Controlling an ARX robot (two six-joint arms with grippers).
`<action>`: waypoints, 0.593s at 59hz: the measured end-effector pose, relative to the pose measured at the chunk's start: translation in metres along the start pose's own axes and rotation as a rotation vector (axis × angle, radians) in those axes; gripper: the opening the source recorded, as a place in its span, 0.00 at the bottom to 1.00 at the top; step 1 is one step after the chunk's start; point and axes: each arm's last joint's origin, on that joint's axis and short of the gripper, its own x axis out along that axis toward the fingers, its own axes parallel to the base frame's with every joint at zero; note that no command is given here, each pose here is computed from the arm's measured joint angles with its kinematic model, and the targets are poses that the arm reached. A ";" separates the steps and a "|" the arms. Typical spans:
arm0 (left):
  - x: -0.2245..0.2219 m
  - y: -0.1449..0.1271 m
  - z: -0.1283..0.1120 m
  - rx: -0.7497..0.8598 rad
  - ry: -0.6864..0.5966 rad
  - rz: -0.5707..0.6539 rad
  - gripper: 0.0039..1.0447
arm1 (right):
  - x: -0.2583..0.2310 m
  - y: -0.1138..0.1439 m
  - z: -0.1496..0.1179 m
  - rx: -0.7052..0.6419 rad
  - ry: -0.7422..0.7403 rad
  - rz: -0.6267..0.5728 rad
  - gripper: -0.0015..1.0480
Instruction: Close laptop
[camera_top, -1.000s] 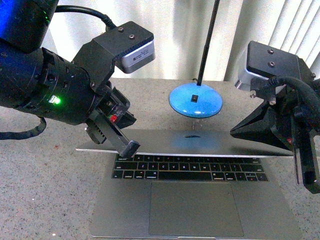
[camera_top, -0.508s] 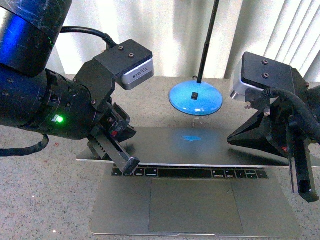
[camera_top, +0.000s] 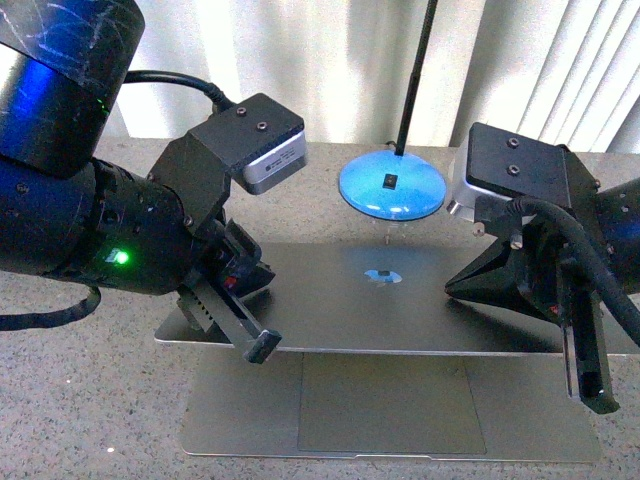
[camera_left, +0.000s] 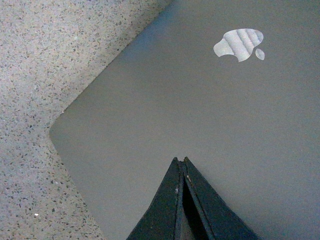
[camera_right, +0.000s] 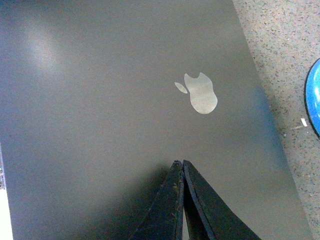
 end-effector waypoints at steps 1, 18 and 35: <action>0.000 0.000 -0.001 -0.001 0.001 0.000 0.03 | 0.000 0.000 0.000 0.000 0.000 0.000 0.03; 0.004 -0.008 -0.011 -0.014 0.005 -0.019 0.03 | 0.002 0.006 -0.007 0.007 0.029 0.012 0.03; 0.011 -0.014 -0.024 -0.043 0.011 -0.041 0.03 | 0.011 0.016 -0.020 0.046 0.048 0.037 0.03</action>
